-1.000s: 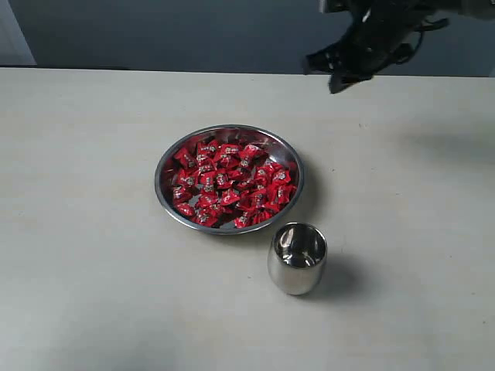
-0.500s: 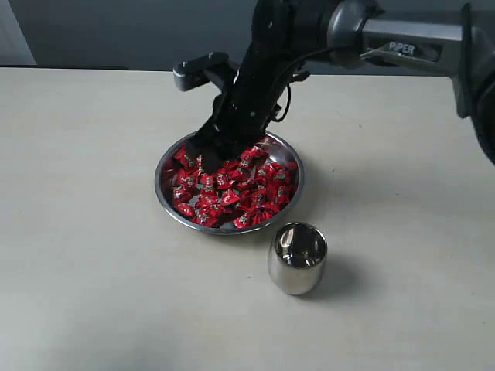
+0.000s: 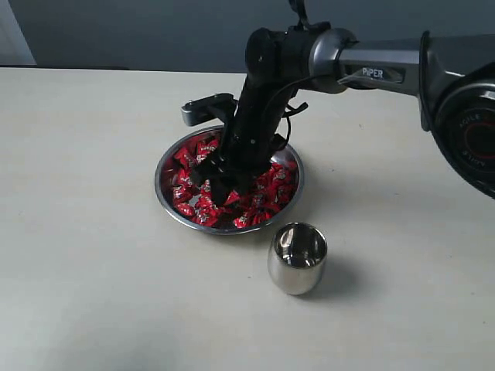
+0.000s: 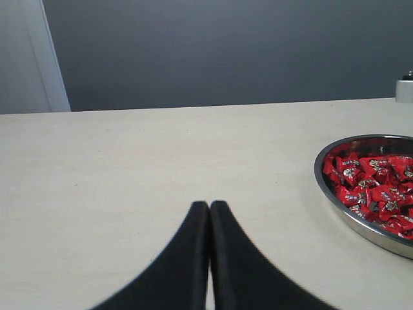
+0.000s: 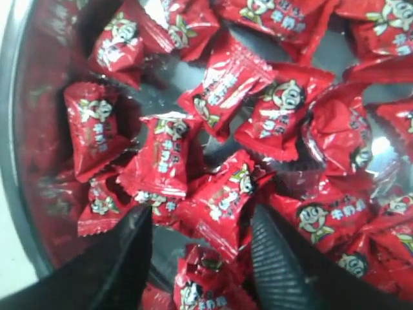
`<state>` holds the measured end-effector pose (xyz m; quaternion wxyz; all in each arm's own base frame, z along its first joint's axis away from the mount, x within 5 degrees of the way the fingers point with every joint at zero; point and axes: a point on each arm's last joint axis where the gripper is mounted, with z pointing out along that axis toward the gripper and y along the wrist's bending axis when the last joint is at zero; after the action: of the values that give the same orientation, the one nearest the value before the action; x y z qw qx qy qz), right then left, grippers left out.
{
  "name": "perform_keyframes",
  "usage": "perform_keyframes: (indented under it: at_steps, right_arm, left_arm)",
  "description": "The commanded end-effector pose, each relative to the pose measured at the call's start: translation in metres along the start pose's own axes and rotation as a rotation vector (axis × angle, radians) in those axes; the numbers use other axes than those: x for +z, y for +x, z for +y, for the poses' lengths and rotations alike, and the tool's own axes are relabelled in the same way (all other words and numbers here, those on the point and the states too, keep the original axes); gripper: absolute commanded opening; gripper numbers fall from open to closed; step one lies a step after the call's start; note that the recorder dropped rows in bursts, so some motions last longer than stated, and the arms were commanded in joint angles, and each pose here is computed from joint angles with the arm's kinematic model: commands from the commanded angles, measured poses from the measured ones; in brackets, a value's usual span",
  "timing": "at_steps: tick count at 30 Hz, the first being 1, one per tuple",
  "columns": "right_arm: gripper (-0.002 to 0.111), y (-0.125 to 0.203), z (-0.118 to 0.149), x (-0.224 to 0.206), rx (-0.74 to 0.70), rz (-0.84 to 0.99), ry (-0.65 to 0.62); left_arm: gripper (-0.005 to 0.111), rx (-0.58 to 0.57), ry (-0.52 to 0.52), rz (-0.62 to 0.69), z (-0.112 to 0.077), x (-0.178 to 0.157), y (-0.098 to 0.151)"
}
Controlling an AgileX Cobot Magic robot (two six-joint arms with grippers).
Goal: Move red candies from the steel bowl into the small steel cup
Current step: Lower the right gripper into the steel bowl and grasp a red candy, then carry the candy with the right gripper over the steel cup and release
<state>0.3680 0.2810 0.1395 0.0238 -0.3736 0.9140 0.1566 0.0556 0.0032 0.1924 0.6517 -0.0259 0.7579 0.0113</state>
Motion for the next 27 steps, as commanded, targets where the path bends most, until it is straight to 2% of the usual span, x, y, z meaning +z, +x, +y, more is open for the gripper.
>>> perform_keyframes:
  at_steps: [1,6,8,9,11,12,19,22,27]
  right_arm:
    - [0.047,-0.001,-0.003,0.005,0.003,-0.006,0.009]
    - [0.045,0.0,-0.006,0.016,0.01,0.016,0.006]
    - [0.03,0.0,-0.006,0.017,0.01,0.014,0.007]
    - [0.019,-0.001,-0.005,0.014,0.009,0.007,0.006]
    - [0.006,-0.002,-0.003,0.006,0.004,-0.01,0.009]
    - [0.004,-0.002,-0.001,0.001,0.001,-0.019,0.011]
    - [0.003,-0.001,0.023,-0.075,-0.051,-0.134,0.025]
    - [0.003,0.015,0.035,-0.11,-0.078,-0.071,0.028]
    - [0.003,0.042,0.05,-0.149,-0.093,-0.115,0.06]
  left_arm:
    - [0.0,-0.001,0.006,-0.006,0.0,0.0,0.0]
    - [0.0,-0.001,0.006,-0.006,0.0,0.0,0.0]
    - [0.0,-0.001,0.006,-0.006,0.0,0.0,0.0]
    - [0.0,-0.001,0.006,-0.006,0.0,0.0,0.0]
    - [0.0,-0.001,0.006,-0.006,0.0,0.0,0.0]
    - [0.0,-0.001,0.006,-0.006,0.0,0.0,0.0]
    - [0.0,-0.001,0.006,-0.006,0.0,0.0,0.0]
    - [0.0,-0.001,0.006,-0.006,0.0,0.0,0.0]
    - [0.0,-0.001,0.006,-0.006,0.0,0.0,0.0]
